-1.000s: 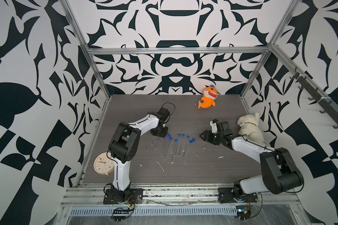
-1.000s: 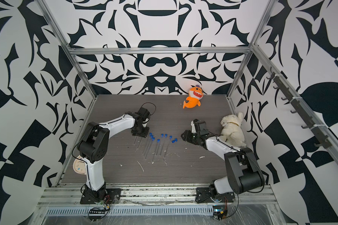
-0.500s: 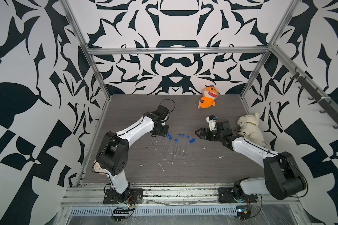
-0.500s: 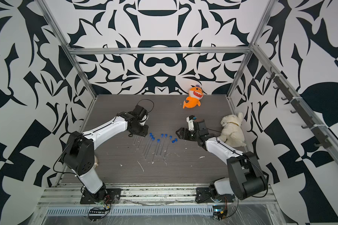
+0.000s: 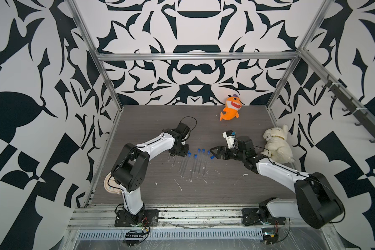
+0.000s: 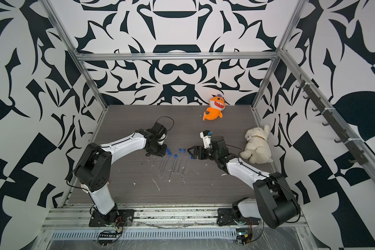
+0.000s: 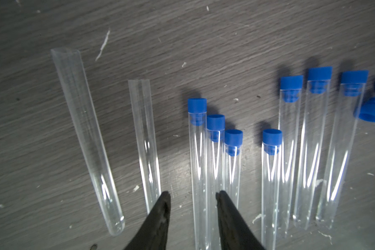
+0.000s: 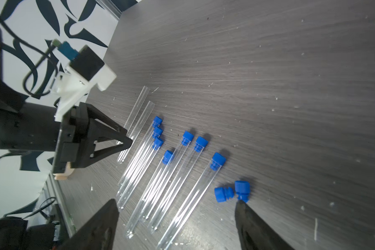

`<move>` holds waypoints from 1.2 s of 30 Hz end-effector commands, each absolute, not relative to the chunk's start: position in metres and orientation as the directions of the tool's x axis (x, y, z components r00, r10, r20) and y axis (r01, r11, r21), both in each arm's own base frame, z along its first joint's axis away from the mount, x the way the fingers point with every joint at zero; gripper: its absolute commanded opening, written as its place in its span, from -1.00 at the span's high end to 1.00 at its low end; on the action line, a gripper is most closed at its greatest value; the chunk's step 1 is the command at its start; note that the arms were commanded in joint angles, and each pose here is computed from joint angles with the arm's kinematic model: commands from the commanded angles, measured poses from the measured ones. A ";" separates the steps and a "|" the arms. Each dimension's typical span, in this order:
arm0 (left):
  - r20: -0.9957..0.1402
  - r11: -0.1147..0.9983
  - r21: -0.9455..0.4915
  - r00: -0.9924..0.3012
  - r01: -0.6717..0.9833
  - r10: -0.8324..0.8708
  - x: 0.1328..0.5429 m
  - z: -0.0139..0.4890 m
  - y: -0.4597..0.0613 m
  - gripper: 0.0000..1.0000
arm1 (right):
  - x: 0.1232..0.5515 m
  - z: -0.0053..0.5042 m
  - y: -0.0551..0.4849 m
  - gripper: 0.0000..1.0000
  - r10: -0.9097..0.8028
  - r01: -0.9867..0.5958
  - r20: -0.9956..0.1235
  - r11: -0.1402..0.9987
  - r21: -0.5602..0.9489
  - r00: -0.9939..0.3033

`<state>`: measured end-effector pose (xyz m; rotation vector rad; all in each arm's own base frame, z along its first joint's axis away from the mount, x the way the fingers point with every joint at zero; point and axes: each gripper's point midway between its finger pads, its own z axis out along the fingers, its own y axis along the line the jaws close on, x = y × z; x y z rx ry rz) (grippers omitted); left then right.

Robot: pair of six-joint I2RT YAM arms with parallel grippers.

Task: Remove stoppers from test tubes
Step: Pick up the test tube at the center of the board.

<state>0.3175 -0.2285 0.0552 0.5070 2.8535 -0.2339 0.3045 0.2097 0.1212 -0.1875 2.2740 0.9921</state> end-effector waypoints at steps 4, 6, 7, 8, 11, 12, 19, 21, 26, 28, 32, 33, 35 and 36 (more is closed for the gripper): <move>-0.227 0.924 -0.121 -0.916 0.363 0.331 0.316 0.038 -0.232 0.19 | 0.308 0.147 0.212 -0.99 0.137 -0.424 -0.681 0.690 0.587 -0.720; -0.223 0.925 -0.114 -0.916 0.364 0.333 0.316 0.035 -0.232 0.18 | 0.307 0.149 0.212 -0.99 0.139 -0.427 -0.683 0.687 0.588 -0.717; -0.218 0.925 -0.112 -0.917 0.364 0.334 0.316 0.033 -0.232 0.18 | 0.307 0.149 0.212 -0.99 0.141 -0.426 -0.683 0.687 0.589 -0.717; -0.216 0.925 -0.109 -0.917 0.363 0.335 0.316 0.032 -0.232 0.18 | 0.307 0.149 0.211 -0.99 0.142 -0.426 -0.684 0.688 0.588 -0.716; -0.213 0.927 -0.105 -0.918 0.361 0.334 0.315 0.028 -0.230 0.18 | 0.306 0.151 0.210 -0.99 0.145 -0.426 -0.687 0.689 0.587 -0.712; -0.209 0.927 -0.103 -0.919 0.361 0.335 0.314 0.027 -0.230 0.19 | 0.306 0.151 0.210 -0.99 0.145 -0.427 -0.688 0.688 0.586 -0.711; -0.196 0.928 -0.078 -0.918 0.365 0.345 0.313 0.020 -0.227 0.20 | 0.306 0.153 0.209 -0.99 0.154 -0.423 -0.693 0.693 0.584 -0.705; -0.196 0.928 -0.066 -0.917 0.366 0.348 0.314 0.018 -0.226 0.20 | 0.306 0.155 0.208 -0.99 0.157 -0.425 -0.695 0.691 0.585 -0.702; -0.195 0.929 -0.057 -0.917 0.365 0.348 0.316 0.016 -0.226 0.22 | 0.304 0.157 0.207 -1.00 0.157 -0.427 -0.699 0.693 0.581 -0.697; -0.195 0.929 -0.057 -0.916 0.367 0.350 0.316 0.015 -0.227 0.25 | 0.305 0.158 0.208 -1.00 0.157 -0.428 -0.699 0.692 0.582 -0.697; -0.184 0.928 -0.057 -0.917 0.369 0.354 0.315 0.009 -0.227 0.35 | 0.306 0.156 0.206 -1.00 0.162 -0.416 -0.697 0.701 0.579 -0.698; -0.181 0.928 -0.057 -0.918 0.368 0.353 0.314 0.008 -0.227 0.38 | 0.306 0.155 0.205 -1.00 0.163 -0.413 -0.697 0.705 0.577 -0.698; -0.181 0.928 -0.065 -0.918 0.368 0.352 0.313 0.007 -0.227 0.40 | 0.306 0.154 0.204 -1.00 0.165 -0.408 -0.697 0.708 0.576 -0.698; -0.182 0.928 -0.070 -0.919 0.367 0.350 0.311 0.007 -0.228 0.40 | 0.307 0.154 0.204 -1.00 0.165 -0.407 -0.698 0.710 0.574 -0.697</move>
